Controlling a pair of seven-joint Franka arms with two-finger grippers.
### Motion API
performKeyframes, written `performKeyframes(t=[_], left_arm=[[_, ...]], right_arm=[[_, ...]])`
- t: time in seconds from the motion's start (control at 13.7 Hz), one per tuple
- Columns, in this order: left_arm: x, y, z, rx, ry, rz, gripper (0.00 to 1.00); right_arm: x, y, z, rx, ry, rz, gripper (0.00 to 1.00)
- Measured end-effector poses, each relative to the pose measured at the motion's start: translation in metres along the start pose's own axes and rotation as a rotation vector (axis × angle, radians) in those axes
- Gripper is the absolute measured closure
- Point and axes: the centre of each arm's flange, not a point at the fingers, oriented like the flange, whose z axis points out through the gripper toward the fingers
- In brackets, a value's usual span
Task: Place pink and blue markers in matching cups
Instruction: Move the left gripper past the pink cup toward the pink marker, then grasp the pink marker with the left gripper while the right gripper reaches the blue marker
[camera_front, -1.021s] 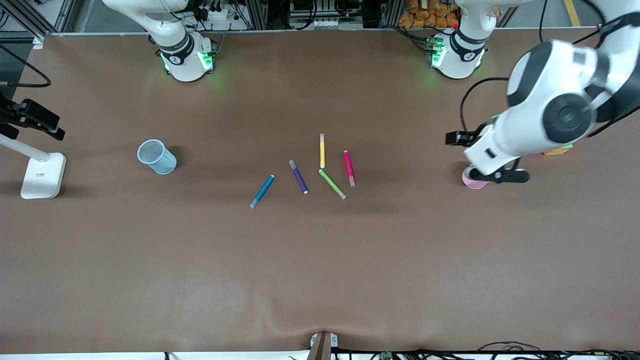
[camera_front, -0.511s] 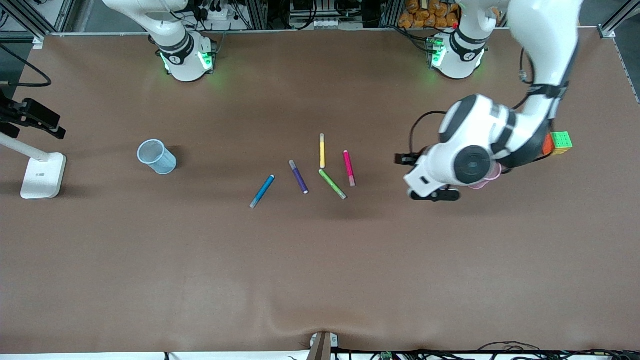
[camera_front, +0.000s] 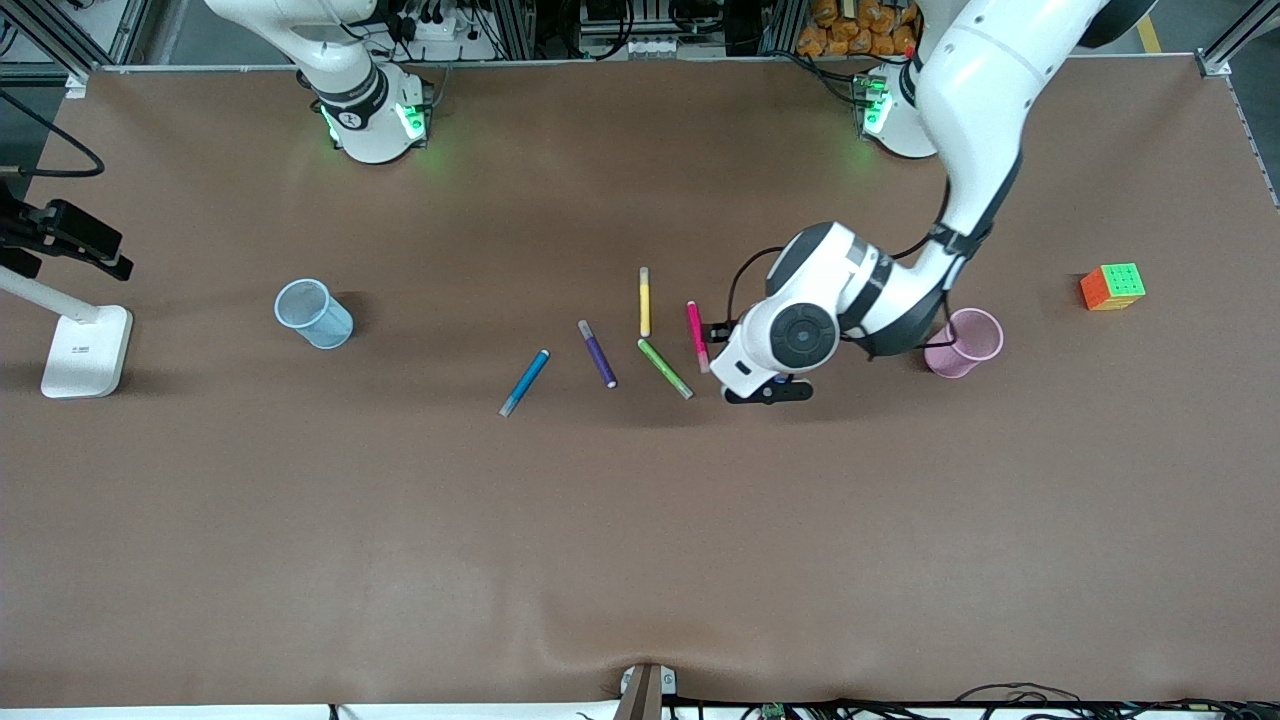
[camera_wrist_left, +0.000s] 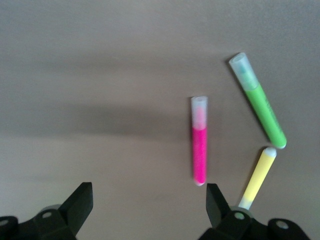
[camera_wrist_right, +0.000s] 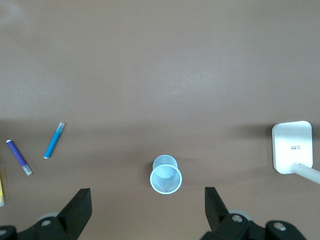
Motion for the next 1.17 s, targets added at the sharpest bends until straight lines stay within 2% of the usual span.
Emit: performKeyframes(t=[0.29, 0.36, 0.44, 0.51, 0.88, 1.02, 1.09, 1.17], left_arm=[[0.012, 0.017, 0.043, -0.040, 0.008, -0.064, 0.04], [0.017, 0.017, 0.049, -0.047, 0.008, -0.072, 0.09], [0.020, 0.018, 0.052, -0.052, 0.005, -0.081, 0.09], [0.024, 0.020, 0.055, -0.056, 0.005, -0.088, 0.15], [0.033, 0.027, 0.062, -0.054, 0.015, -0.106, 0.23], [0.035, 0.028, 0.064, -0.054, 0.014, -0.107, 0.36], [0.036, 0.028, 0.063, -0.055, 0.015, -0.108, 0.36], [0.037, 0.028, 0.062, -0.057, 0.018, -0.109, 0.44]], right_arm=[[0.019, -0.003, 0.040, -0.001, -0.074, -0.009, 0.00], [0.025, -0.004, 0.057, -0.002, -0.106, -0.009, 0.00], [0.030, -0.004, 0.072, -0.002, -0.135, -0.010, 0.00], [0.034, -0.005, 0.083, -0.002, -0.153, -0.012, 0.00], [0.034, -0.007, 0.094, -0.001, -0.193, -0.010, 0.00], [0.037, -0.010, 0.113, 0.018, -0.231, 0.017, 0.00], [0.041, -0.015, 0.126, 0.040, -0.254, 0.041, 0.00], [0.045, -0.022, 0.141, 0.070, -0.280, 0.065, 0.00]])
